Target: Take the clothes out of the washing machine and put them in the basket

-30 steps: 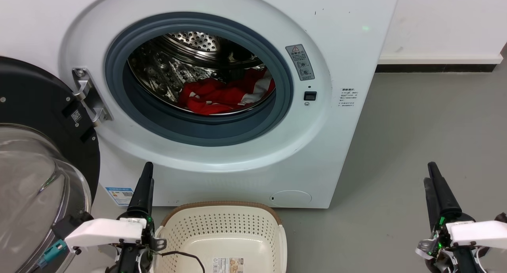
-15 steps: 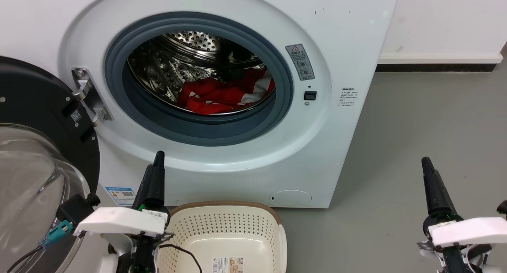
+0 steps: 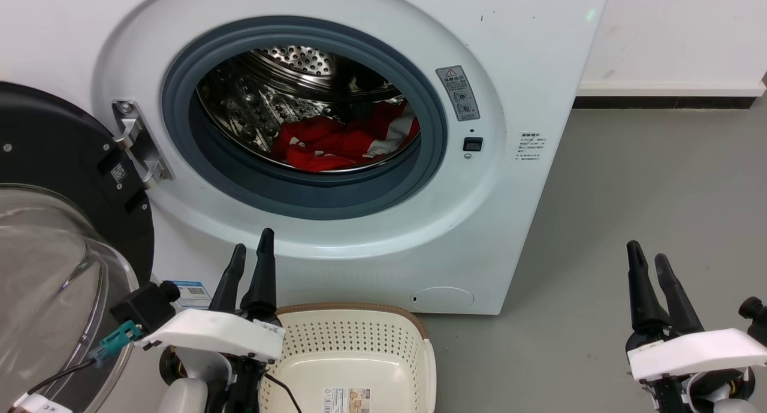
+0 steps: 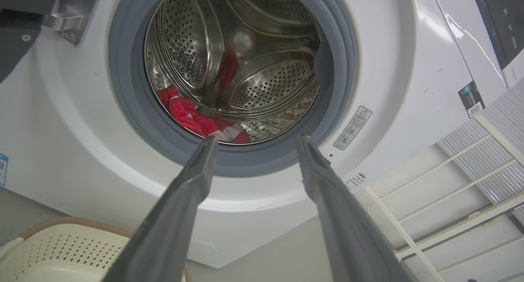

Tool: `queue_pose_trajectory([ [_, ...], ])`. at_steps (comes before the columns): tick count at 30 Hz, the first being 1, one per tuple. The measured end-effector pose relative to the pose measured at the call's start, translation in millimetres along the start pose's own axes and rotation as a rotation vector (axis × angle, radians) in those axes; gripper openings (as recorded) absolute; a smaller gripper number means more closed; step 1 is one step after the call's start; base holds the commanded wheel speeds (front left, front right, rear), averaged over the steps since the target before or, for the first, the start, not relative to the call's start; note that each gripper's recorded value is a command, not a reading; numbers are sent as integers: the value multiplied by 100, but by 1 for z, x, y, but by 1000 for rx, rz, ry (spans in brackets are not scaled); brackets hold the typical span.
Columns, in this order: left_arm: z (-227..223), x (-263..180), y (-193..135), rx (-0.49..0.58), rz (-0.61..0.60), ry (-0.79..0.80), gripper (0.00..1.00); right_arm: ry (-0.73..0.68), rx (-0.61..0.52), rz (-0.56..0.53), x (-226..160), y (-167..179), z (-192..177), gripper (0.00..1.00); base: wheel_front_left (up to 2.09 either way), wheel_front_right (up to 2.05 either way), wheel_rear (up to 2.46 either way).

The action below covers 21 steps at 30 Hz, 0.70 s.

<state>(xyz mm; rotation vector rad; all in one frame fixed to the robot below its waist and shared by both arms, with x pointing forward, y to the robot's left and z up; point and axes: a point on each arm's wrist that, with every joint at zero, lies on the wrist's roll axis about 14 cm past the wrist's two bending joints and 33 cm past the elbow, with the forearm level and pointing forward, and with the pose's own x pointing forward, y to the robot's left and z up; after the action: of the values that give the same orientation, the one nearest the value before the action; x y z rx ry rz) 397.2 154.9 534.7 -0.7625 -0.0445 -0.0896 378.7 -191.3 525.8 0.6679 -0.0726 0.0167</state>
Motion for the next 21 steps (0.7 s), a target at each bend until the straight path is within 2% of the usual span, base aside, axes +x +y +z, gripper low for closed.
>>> queue_pose_trajectory([
  [21, -1, 1, -12, 294, -39, -23, 100, 2, -291, 44, -1, 8, -4, 100, 0, 0, 0],
])
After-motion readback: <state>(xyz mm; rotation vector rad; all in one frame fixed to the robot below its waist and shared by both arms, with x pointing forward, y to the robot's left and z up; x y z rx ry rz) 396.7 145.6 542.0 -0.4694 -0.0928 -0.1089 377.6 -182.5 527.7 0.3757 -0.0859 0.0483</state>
